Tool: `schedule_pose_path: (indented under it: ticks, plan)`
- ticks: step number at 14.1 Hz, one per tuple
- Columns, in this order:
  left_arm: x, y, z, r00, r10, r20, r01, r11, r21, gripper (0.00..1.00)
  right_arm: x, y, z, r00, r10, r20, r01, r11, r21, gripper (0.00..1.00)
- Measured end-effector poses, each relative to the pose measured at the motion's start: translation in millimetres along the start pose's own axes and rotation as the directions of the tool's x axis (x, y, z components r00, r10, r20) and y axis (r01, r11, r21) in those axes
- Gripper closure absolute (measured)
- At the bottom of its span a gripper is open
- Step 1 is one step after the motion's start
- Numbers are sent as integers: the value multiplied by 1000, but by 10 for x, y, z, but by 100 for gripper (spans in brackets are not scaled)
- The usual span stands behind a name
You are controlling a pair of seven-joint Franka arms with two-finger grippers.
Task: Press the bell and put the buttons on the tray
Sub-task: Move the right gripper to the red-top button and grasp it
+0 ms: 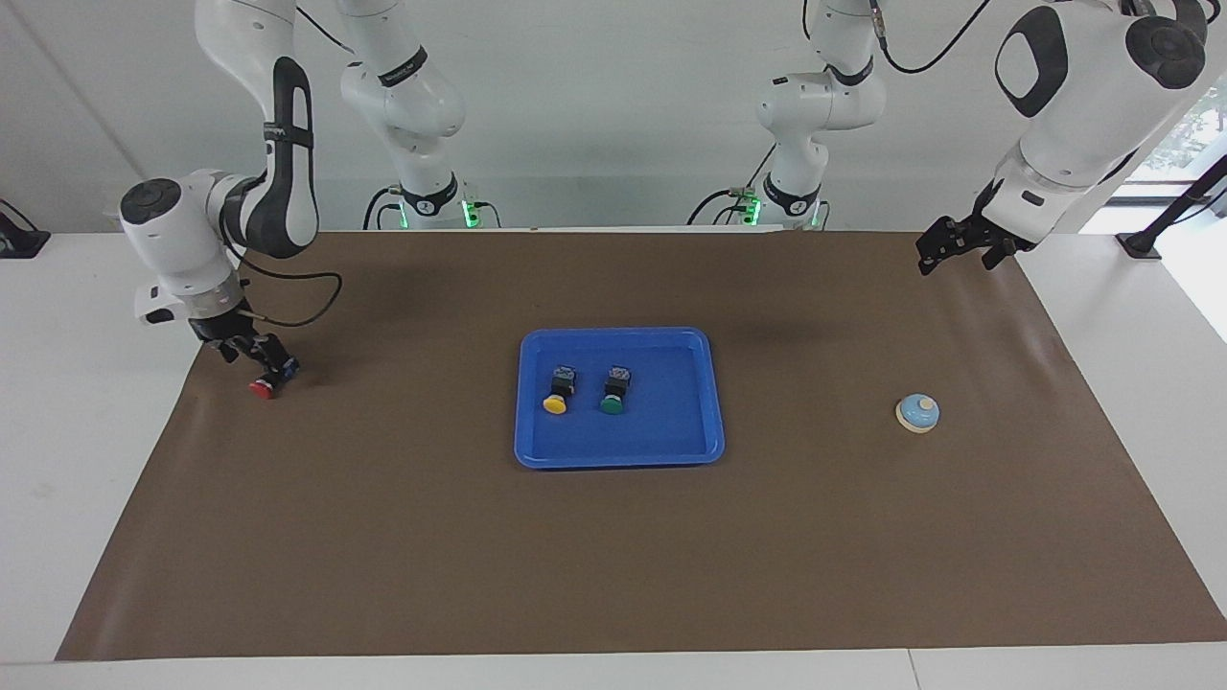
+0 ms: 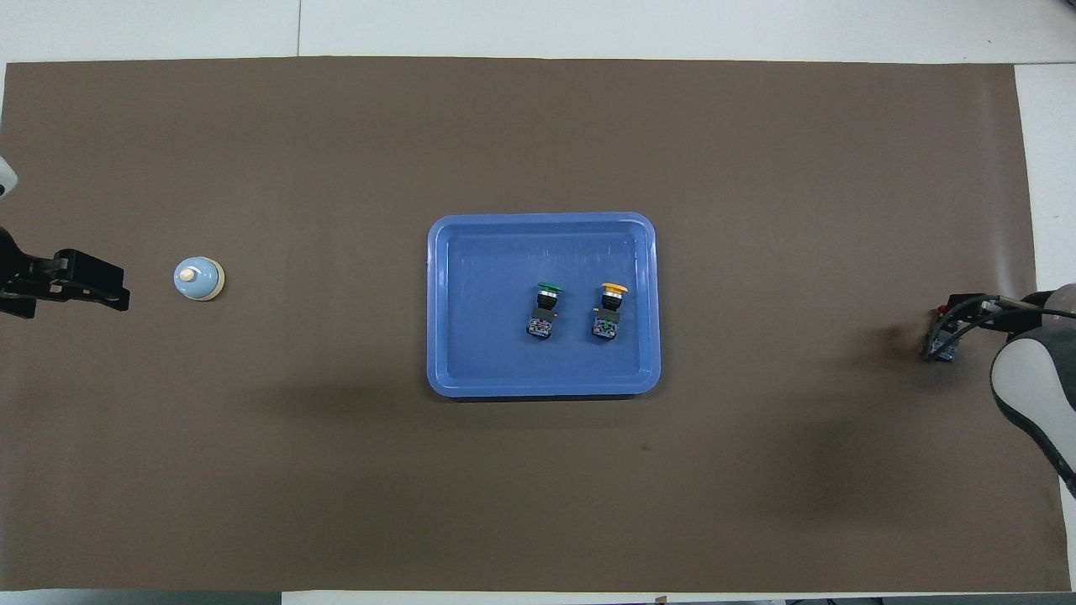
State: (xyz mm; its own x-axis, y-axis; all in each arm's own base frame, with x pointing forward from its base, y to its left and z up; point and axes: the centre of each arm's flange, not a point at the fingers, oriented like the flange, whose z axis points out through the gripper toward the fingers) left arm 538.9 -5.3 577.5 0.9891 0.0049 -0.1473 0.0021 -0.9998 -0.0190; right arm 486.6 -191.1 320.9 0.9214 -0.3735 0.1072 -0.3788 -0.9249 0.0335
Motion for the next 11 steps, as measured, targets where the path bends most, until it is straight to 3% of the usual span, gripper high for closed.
schedule_pose_path:
  ticks: [11]
  plan:
    - [0,0,0,1000,0,0,0,1000,0,0,-83,-150,294,1000,14,-17,-14,999,33,0]
